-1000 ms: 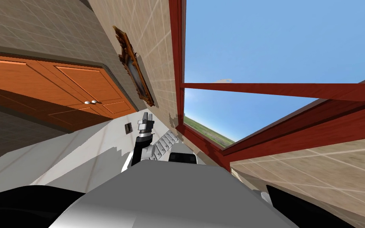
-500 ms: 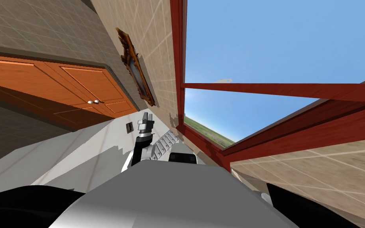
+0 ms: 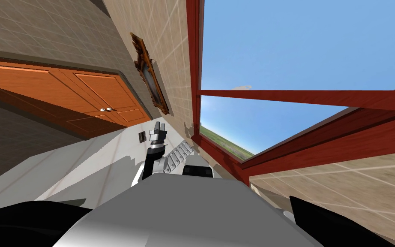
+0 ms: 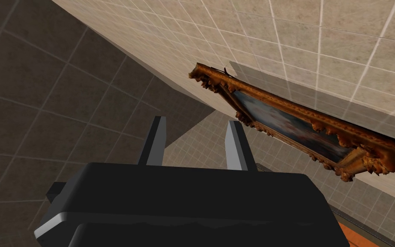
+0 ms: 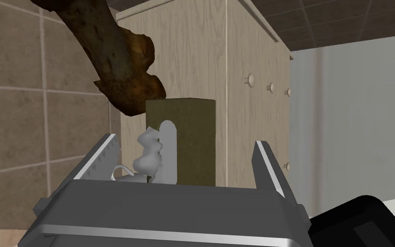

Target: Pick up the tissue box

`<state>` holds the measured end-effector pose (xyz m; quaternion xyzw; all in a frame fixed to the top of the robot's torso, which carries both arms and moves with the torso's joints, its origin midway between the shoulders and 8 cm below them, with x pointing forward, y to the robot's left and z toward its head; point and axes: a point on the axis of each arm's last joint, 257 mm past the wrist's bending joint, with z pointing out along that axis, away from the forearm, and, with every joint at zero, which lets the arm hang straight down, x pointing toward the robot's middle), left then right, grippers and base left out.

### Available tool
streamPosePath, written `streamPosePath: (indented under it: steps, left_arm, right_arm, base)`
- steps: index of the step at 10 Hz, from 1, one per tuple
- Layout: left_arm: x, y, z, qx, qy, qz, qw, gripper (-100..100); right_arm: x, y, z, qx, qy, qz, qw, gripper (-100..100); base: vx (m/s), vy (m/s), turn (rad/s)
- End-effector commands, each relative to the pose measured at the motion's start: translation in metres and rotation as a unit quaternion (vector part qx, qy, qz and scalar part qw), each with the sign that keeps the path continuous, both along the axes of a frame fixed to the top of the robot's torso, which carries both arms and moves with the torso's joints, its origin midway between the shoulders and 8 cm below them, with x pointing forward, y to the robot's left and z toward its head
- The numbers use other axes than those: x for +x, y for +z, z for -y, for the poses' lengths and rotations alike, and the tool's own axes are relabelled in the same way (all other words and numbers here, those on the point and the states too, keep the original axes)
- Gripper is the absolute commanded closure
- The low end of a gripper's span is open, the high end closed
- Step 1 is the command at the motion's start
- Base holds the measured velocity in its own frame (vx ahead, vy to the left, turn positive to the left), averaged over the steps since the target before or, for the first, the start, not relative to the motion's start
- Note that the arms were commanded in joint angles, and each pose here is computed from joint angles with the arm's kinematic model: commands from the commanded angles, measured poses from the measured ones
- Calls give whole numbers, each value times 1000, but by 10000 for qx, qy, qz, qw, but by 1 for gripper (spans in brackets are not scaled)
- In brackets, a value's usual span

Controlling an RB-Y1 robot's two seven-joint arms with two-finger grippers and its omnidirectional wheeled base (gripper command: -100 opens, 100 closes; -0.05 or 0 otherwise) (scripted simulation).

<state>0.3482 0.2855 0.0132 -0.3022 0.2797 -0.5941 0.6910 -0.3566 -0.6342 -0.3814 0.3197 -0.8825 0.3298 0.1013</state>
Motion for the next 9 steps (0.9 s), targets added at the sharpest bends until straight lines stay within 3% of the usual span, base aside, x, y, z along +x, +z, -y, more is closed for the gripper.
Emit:
streamPosePath:
  steps: [1, 2, 3, 4, 5, 6, 8, 9]
  left_arm:
    - [0, 0, 0, 0, 0, 0, 10000, 0]
    - [0, 0, 0, 0, 0, 0, 10000, 0]
    - [0, 0, 0, 0, 0, 0, 10000, 0]
    - [0, 0, 0, 0, 0, 0, 10000, 0]
    - [0, 0, 0, 0, 0, 0, 10000, 0]
    - [0, 0, 0, 0, 0, 0, 10000, 0]
    - [0, 0, 0, 0, 0, 0, 10000, 0]
    - [0, 0, 0, 0, 0, 0, 10000, 0]
  right_arm:
    - [38, -26, -1, 35, 301, 189, 9994, -100]
    - [41, -27, 0, 28, 384, 154, 9991, -100]
    - [70, -46, -1, 18, 598, 317, 9977, -100]
    - [74, -47, -1, 11, 648, 316, 9974, -100]
    - [102, -62, 0, -27, 861, 446, 9953, -100]
    - [102, -62, 0, -37, 919, 397, 9950, -100]
    - [136, -77, 0, -106, 1169, 526, 9917, -100]
    - [128, -71, 3, -78, 1085, 493, 9928, -100]
  base:
    - [-20, -11, 65]
    - [-19, -13, 56]
    - [-23, -15, 49]
    - [-18, -13, 30]
    - [-18, -12, 34]
    - [-13, -6, 26]
    - [-15, -7, 21]
    - [-5, -3, 9]
